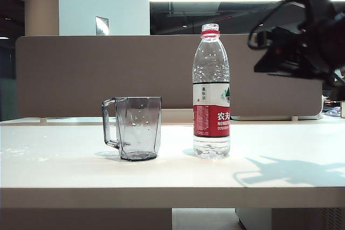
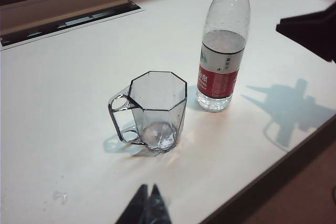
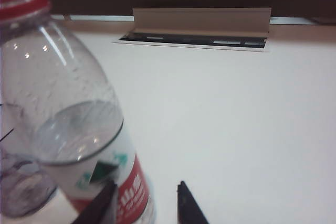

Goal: Pick up the mineral water bottle on the table and pour water into the mug until it's half full.

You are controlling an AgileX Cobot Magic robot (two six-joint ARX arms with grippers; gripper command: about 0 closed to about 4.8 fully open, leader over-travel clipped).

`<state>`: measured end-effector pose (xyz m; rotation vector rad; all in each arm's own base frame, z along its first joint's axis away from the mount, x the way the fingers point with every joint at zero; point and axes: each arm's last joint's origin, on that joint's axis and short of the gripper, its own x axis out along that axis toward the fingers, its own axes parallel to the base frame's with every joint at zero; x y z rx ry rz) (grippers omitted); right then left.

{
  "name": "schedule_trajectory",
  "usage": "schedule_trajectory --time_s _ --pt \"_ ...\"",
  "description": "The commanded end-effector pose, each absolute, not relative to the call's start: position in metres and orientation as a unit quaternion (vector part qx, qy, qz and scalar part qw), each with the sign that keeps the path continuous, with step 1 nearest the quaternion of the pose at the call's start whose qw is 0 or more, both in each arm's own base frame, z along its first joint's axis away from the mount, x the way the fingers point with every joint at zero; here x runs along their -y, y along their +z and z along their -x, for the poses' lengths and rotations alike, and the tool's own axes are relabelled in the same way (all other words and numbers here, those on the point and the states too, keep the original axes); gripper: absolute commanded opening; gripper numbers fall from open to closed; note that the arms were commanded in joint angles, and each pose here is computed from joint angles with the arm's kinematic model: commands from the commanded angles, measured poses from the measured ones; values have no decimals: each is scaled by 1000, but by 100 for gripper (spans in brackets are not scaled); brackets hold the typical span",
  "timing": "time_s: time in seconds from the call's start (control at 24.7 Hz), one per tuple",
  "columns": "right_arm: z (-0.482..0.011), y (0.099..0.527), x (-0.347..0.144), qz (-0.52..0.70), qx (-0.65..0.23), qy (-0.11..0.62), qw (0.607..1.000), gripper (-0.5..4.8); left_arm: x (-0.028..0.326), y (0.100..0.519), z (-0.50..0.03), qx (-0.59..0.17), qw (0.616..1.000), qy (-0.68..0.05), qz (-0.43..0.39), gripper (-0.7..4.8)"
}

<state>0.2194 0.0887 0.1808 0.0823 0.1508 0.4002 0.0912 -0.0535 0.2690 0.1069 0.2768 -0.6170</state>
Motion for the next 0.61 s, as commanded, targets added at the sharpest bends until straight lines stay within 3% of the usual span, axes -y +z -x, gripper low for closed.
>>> schedule_trajectory --time_s 0.04,0.2,0.24,0.28,0.4,0.61 --pt "-206 172 -84 -63 -46 215 974 179 53 272 -91 -128 943 -303 -51 -5" --pt "-186 152 -78 -60 -55 224 971 208 53 272 -91 -128 943 -303 -51 -5" --pt "-184 150 -77 -56 -57 223 971 240 53 272 -91 -128 943 -303 -51 -5" --pt "-184 149 -77 -56 -61 226 971 317 53 272 -91 -128 943 -303 -51 -5" --pt "-185 148 -79 -56 -63 236 968 424 53 272 -91 -128 943 -303 -51 -5" --pt "-190 136 -81 -39 -72 238 968 432 53 272 -91 -128 943 -303 -51 -5"
